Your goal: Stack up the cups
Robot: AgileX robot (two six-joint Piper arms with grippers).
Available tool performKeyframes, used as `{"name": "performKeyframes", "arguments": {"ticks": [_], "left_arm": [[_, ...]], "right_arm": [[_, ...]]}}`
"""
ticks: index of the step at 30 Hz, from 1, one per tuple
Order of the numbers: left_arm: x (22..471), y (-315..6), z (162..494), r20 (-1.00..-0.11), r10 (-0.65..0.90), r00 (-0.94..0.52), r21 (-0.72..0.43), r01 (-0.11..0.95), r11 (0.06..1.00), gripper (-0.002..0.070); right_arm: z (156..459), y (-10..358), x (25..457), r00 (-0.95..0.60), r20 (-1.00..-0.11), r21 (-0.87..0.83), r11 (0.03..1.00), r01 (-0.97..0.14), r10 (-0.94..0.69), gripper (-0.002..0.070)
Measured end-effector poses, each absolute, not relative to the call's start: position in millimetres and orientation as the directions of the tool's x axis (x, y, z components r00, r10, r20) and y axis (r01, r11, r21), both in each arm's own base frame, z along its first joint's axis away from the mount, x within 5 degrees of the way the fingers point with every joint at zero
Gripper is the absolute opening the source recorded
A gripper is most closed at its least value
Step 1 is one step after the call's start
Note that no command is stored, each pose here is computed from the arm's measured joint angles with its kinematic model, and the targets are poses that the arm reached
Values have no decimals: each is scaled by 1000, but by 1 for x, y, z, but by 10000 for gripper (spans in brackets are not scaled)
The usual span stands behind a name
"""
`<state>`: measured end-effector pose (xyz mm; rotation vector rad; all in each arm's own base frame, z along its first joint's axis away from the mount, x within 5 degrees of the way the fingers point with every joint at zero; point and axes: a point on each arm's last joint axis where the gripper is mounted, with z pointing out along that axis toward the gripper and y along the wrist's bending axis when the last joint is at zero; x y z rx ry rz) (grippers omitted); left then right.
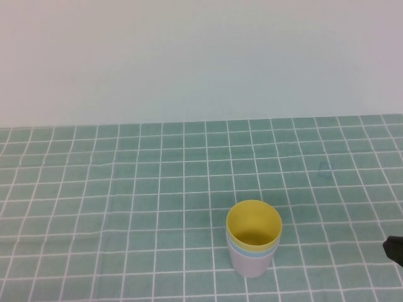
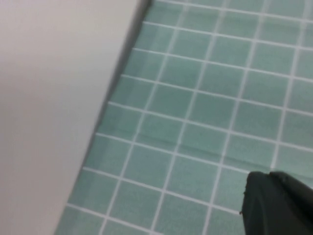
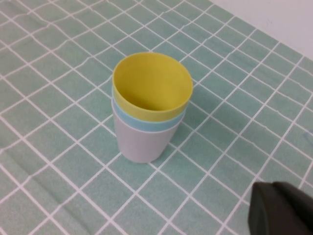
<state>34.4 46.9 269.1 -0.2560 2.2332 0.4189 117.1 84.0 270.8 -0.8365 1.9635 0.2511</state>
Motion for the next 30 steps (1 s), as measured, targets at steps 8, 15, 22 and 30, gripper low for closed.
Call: {"name": "performKeyframes", "arguments": {"ticks": [8, 15, 22, 30], "left_arm": [[21, 50, 268, -808, -50, -587, 156, -295, 943, -1], [9, 53, 266, -842, -66, -536, 106, -283, 953, -1], [0, 54, 263, -856, -59, -514, 78, -242, 967, -1], [0, 54, 263, -855, -57, -515, 83, -243, 966, -1]], "right_arm": [[273, 85, 119, -290, -852, -163, 747, -645, -436, 0], [274, 92, 128, -250, -878, -167, 750, -640, -408, 0], [270, 98, 135, -253, -876, -166, 749, -642, -411, -1], [285, 103, 141, -115, -945, -172, 765, -620, -306, -1]]}}
